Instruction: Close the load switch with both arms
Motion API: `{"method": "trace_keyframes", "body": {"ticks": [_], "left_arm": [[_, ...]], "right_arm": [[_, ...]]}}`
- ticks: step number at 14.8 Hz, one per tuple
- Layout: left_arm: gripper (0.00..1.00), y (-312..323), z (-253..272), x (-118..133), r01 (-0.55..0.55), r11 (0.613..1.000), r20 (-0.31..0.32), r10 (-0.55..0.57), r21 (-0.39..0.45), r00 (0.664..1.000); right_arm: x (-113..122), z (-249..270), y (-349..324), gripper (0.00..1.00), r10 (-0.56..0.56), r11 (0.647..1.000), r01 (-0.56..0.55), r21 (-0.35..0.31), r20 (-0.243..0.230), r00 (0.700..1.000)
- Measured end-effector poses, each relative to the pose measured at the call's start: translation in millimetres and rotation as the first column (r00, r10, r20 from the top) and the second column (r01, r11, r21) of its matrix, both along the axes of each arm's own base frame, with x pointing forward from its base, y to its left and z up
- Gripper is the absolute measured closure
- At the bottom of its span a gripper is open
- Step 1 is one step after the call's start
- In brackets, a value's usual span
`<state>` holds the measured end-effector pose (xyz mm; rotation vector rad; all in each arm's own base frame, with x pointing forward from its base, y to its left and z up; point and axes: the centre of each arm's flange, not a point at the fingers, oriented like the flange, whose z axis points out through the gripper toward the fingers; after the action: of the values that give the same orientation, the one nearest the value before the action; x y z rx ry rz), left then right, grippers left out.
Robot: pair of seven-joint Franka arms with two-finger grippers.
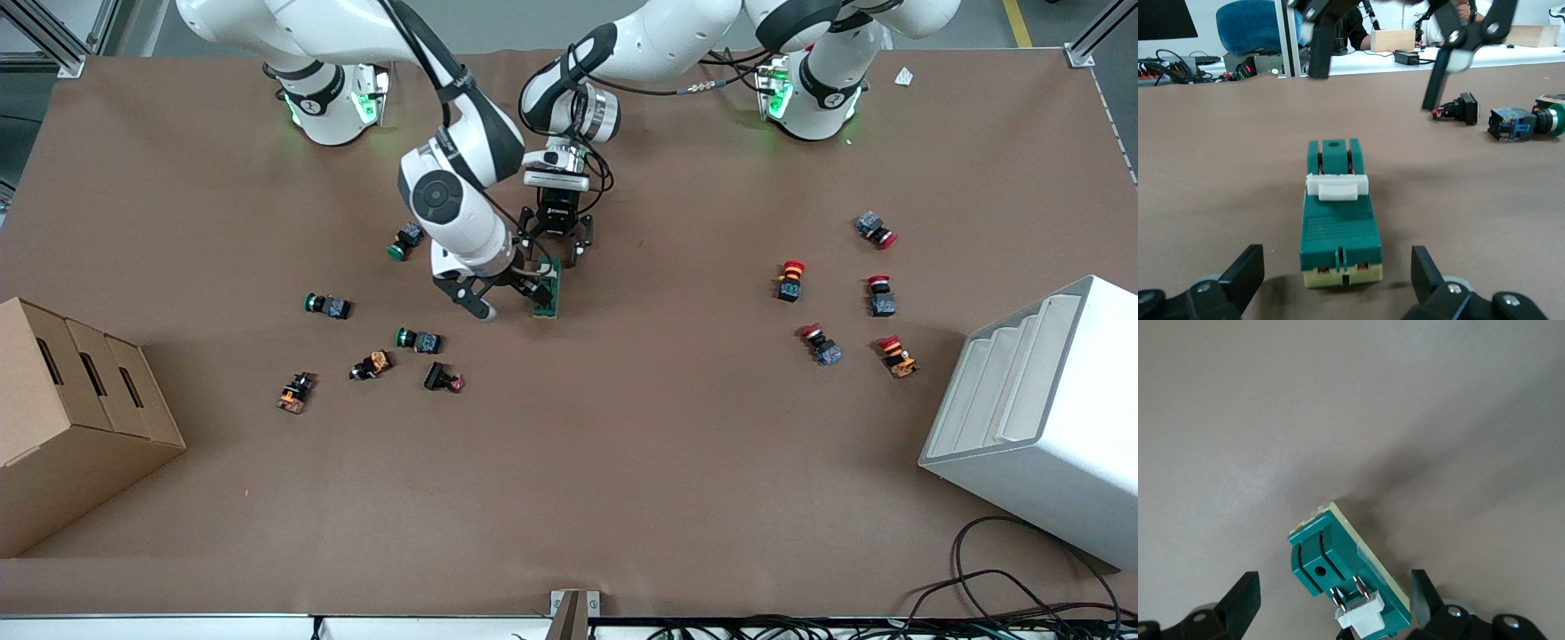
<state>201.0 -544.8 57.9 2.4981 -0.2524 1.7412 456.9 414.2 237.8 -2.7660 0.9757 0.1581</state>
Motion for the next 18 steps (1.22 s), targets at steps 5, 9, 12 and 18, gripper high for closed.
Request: {"method": "trace_keyframes", "body": {"ticks": [5,9,12,18], "left_arm": [[0.01,-1.2,-1.9,-0.9,0.0,1.0,0.012,0.0,0.002,1.0],[0.01,-1.3,-1.9,-0.8,0.0,1.0,0.012,0.0,0.002,1.0],[0.01,-1.3,-1.9,-0.8,0.0,1.0,0.012,0.0,0.002,1.0],[0.01,-1.8,-1.6,0.2,-0.001,1.0,0.013,0.001,0.0,1.0]], "right_arm": [[-26.9,-29.3,27.0,0.0,0.02,1.0,-0.02,-0.008,0.003,1.0],[-42.2,-33.1,41.1,0.0,0.015,1.0,-0.015,-0.011,-0.006,1.0],[-44.6,-36.0,46.1,0.0,-0.004,1.0,0.004,0.0,0.013,1.0],[-35.0,-34.3,44.9,0.0,-0.053,0.999,0.052,0.013,0.024,0.998]]}}
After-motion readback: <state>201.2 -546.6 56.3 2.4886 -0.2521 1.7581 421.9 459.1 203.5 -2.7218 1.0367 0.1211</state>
